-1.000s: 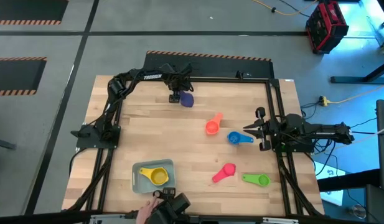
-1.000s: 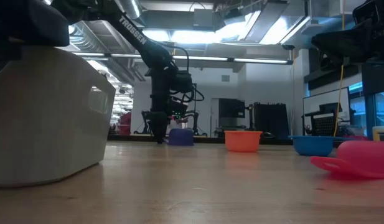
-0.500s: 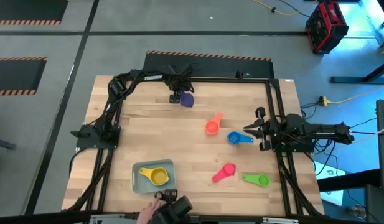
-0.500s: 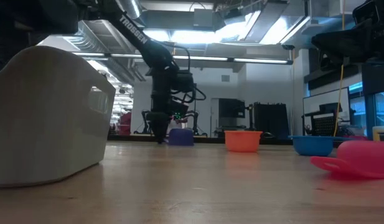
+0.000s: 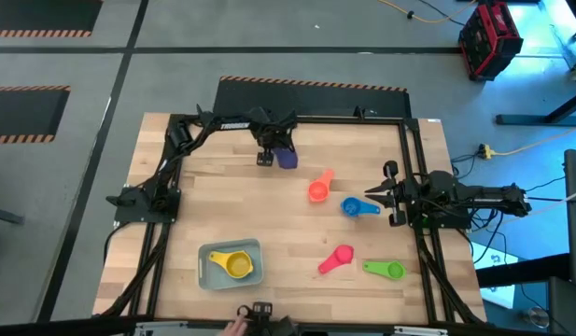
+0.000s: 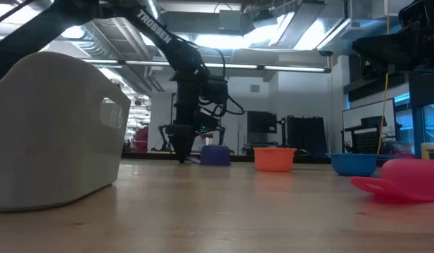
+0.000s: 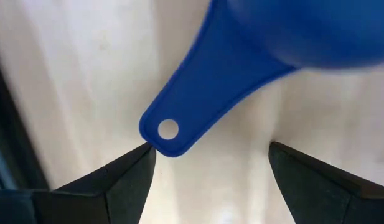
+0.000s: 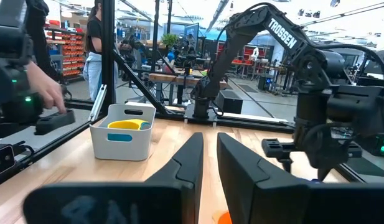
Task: Nest measuring cups in basket
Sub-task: Stack the violet measuring cup on top of the yellow measuring cup in the gray bin
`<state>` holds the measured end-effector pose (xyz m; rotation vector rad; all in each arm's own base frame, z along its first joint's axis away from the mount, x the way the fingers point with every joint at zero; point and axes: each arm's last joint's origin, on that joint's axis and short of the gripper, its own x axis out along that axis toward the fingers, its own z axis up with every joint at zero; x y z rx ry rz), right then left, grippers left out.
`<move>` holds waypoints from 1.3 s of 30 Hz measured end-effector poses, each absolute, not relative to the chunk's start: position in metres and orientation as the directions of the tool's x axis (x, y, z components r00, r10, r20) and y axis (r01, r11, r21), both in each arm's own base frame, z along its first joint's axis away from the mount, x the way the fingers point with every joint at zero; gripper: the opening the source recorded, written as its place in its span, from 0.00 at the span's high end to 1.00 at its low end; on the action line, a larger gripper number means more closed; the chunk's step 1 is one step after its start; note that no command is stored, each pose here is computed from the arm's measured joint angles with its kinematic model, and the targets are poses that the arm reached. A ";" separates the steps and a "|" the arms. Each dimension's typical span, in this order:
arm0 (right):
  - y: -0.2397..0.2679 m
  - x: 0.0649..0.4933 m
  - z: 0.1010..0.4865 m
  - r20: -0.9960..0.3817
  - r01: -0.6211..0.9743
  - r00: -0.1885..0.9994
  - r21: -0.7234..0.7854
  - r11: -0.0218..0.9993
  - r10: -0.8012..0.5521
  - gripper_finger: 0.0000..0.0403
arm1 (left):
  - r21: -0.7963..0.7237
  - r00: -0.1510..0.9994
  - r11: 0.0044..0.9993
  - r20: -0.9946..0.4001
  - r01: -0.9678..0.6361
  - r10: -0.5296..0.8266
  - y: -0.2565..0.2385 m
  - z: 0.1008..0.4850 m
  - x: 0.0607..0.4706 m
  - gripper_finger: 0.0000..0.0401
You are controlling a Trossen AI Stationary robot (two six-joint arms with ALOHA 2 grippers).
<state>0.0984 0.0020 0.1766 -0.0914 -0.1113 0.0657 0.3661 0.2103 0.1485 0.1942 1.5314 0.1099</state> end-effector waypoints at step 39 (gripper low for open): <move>0.002 0.098 0.177 0.108 -0.060 0.992 -0.095 0.994 0.070 0.87 | 0.124 0.191 0.987 -0.976 0.099 0.104 0.192 0.150 0.386 0.23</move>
